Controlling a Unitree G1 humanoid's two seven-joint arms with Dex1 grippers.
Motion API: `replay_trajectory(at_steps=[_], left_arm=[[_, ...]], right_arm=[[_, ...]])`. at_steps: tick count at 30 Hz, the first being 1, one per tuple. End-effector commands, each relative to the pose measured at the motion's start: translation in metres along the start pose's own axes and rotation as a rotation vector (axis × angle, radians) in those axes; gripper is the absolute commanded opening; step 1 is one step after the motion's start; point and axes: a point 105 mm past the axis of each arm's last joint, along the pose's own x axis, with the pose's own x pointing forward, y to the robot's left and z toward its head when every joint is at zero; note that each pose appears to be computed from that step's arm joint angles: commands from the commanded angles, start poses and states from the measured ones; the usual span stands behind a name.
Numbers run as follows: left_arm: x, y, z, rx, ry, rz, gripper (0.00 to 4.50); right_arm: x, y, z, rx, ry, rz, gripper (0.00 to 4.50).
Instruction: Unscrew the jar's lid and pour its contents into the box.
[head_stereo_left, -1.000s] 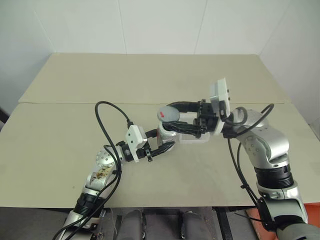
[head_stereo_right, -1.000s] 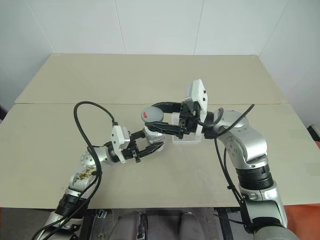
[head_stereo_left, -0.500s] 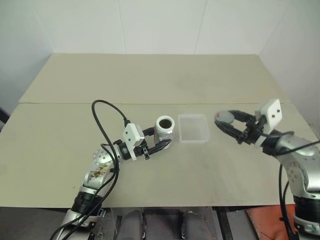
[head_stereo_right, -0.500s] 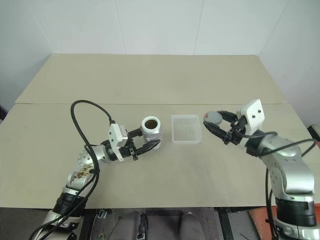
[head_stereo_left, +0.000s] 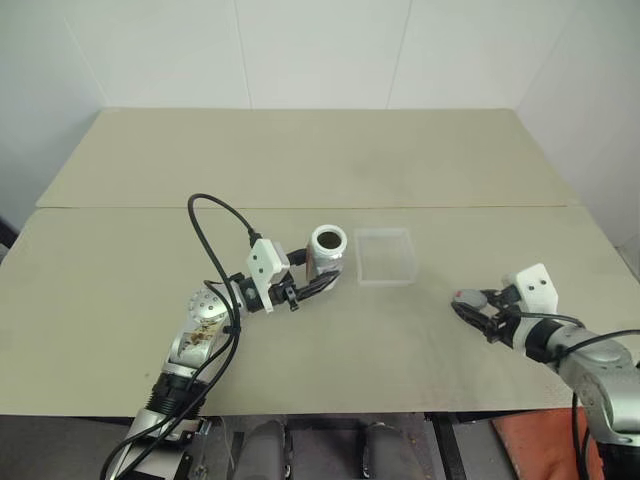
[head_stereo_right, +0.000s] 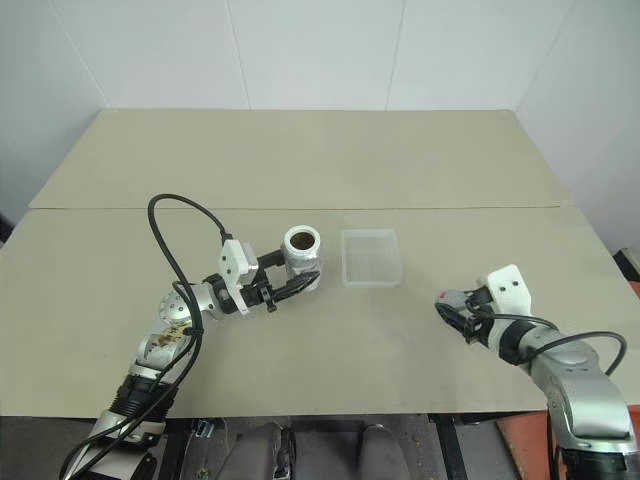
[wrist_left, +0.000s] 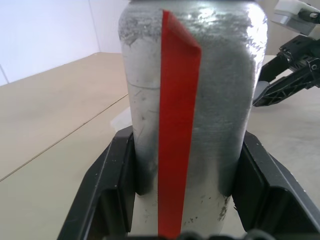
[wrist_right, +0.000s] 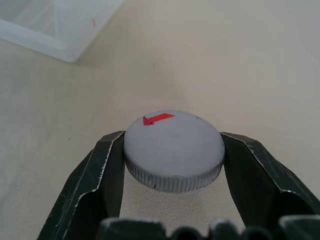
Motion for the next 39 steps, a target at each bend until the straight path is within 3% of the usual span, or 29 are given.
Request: replay_trajectory(at_steps=[1, 5, 15, 25, 29, 33, 39], left_arm=[[0.0, 0.007, 0.01, 0.04, -0.023, 0.038, 2.23], [0.0, 0.009, 0.009, 0.049, -0.02, 0.057, 2.23], [0.005, 0.02, 0.007, 0.079, 0.006, 0.083, 2.23], [0.026, 0.046, -0.003, 0.224, 0.145, 0.076, 2.23], [0.05, 0.062, 0.004, 0.385, 0.177, 0.078, 2.23], [0.077, 0.077, 0.017, 0.653, 0.219, 0.075, 2.23], [0.117, 0.074, 0.036, 1.058, 0.219, 0.044, 2.23]], right_arm=[[-0.005, 0.003, 0.005, -0.011, 0.022, 0.056, 4.37], [-0.013, 0.01, 0.009, -0.117, 0.057, 0.108, 4.44], [-0.043, 0.006, 0.08, -0.363, -0.119, 0.145, 4.44], [-0.031, 0.032, 0.093, -0.414, -0.175, 0.227, 4.44], [-0.031, 0.035, 0.096, -0.411, -0.184, 0.225, 4.44], [-0.034, 0.035, 0.093, -0.406, -0.189, 0.198, 4.44], [-0.038, 0.035, 0.085, -0.397, -0.177, 0.152, 4.44]])
